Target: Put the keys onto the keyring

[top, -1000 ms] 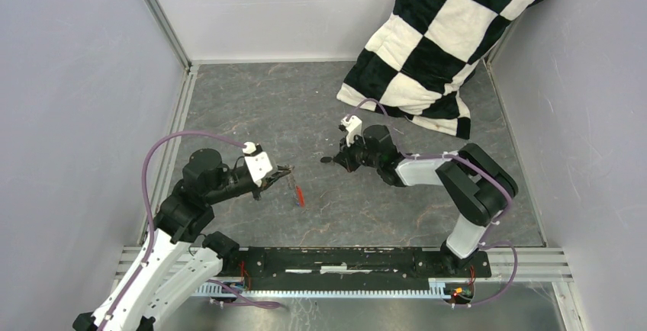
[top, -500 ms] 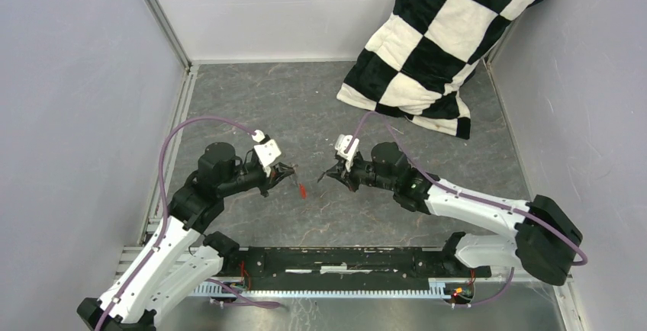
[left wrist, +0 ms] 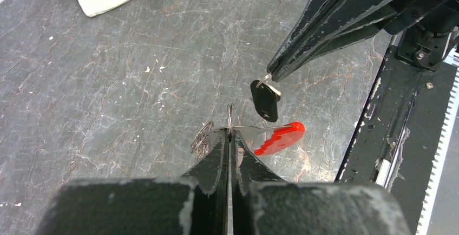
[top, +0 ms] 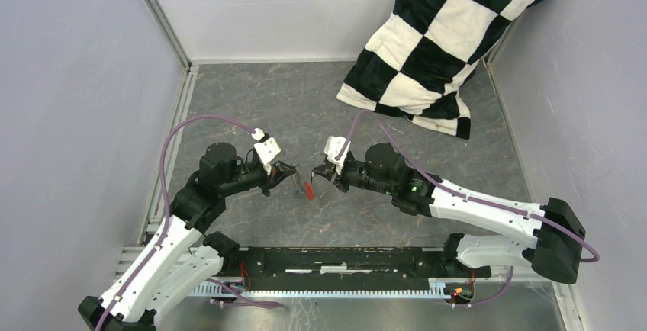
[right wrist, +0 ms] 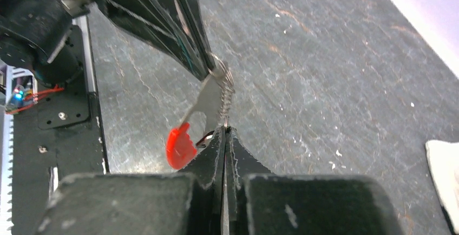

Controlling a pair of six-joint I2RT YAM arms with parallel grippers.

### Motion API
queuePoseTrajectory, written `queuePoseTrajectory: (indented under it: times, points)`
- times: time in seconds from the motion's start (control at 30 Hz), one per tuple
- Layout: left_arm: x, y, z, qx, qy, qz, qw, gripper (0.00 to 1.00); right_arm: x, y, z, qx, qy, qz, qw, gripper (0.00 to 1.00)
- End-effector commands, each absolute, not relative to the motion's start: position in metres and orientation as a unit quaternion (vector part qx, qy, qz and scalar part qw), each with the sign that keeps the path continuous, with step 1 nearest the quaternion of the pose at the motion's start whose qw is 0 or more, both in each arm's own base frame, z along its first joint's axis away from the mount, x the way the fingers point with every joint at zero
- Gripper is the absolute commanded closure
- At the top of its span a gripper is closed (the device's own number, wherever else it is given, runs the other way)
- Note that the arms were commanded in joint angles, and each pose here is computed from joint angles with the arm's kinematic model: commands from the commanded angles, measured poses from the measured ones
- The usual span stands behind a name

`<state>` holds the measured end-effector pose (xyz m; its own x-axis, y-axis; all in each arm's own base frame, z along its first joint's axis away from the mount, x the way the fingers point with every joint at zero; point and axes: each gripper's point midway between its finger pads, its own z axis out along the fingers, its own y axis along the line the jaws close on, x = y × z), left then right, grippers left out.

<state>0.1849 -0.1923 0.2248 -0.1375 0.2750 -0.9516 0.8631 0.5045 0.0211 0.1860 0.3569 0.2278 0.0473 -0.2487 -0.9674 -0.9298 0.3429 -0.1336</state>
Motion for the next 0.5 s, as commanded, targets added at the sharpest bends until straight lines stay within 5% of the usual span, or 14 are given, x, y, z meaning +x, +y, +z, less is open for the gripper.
queuePoseTrajectory:
  times: [0.0,0.47]
  points:
    - [0.189,-0.196,0.239,0.391,0.687,-0.298,0.536,0.98,0.186,0.375,0.268,-0.47,0.583,0.327,0.577,1.0]
    - [0.19,-0.192,0.237,0.382,0.691,-0.289,0.541,0.98,0.171,0.397,0.28,-0.463,0.567,0.371,0.572,1.0]
